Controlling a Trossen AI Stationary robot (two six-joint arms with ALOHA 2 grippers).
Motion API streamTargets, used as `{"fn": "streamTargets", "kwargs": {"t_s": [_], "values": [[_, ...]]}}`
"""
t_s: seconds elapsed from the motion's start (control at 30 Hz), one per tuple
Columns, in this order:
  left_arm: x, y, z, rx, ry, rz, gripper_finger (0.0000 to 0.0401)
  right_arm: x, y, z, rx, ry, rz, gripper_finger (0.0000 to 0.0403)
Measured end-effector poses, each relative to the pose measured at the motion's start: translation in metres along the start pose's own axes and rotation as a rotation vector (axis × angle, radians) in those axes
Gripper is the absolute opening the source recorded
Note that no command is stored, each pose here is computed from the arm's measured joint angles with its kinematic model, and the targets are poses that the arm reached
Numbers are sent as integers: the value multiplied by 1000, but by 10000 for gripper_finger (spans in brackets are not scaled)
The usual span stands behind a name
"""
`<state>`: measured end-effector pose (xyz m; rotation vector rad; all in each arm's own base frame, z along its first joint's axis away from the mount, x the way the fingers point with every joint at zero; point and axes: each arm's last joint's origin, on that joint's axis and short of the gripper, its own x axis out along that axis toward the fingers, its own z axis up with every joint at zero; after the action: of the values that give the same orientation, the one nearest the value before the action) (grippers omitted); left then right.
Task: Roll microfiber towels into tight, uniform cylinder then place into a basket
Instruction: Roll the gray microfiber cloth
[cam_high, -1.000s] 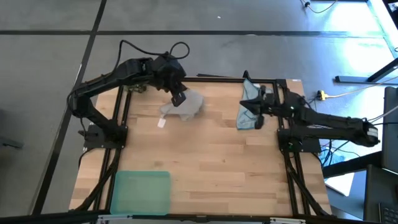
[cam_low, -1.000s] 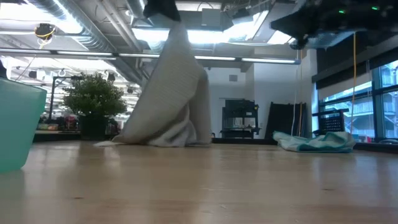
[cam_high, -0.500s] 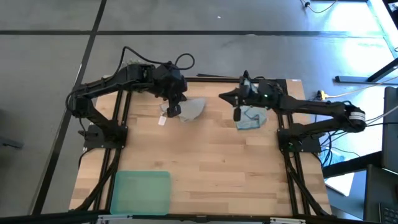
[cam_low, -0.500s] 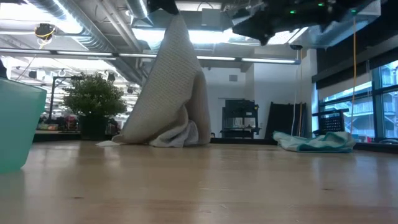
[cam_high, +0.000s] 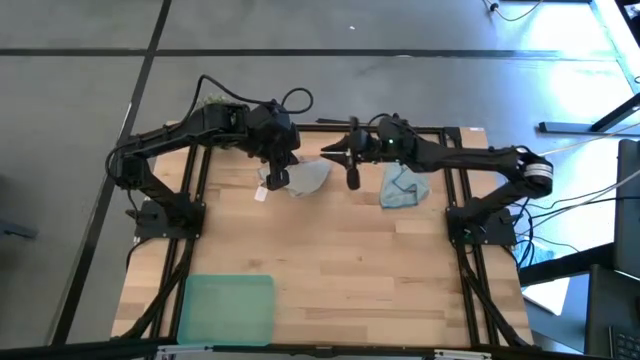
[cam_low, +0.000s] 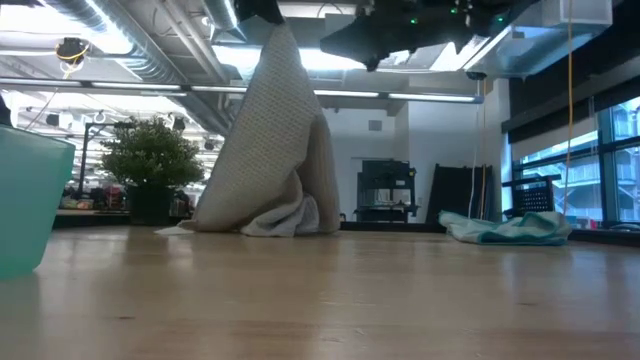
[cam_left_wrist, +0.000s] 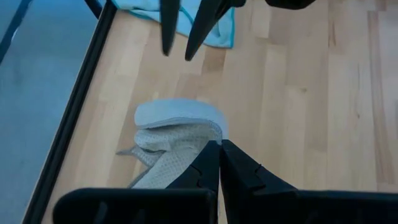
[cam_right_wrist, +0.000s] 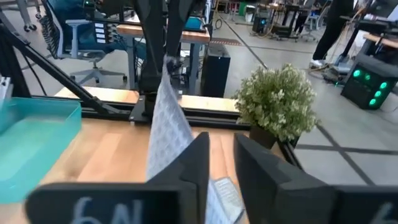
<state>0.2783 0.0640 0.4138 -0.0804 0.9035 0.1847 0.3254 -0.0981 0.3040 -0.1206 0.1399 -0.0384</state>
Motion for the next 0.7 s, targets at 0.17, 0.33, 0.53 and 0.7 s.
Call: {"fn": "streamTargets", "kwargs": {"t_s": [0.17, 0.33, 0.53, 0.7], "values": [[0, 0, 0, 5, 0, 0, 0, 7, 0, 0, -30, -12, 78, 125], [0, 0, 0, 59, -5, -5, 0, 20, -1, -11, -50, -11, 182, 137], [0, -2, 1, 103, -9, -28, 0, 36, -11, -8, -95, -52, 245, 115], [1, -6, 1, 122, -9, -53, 0, 51, -16, 1, -110, -83, 319, 99]]}}
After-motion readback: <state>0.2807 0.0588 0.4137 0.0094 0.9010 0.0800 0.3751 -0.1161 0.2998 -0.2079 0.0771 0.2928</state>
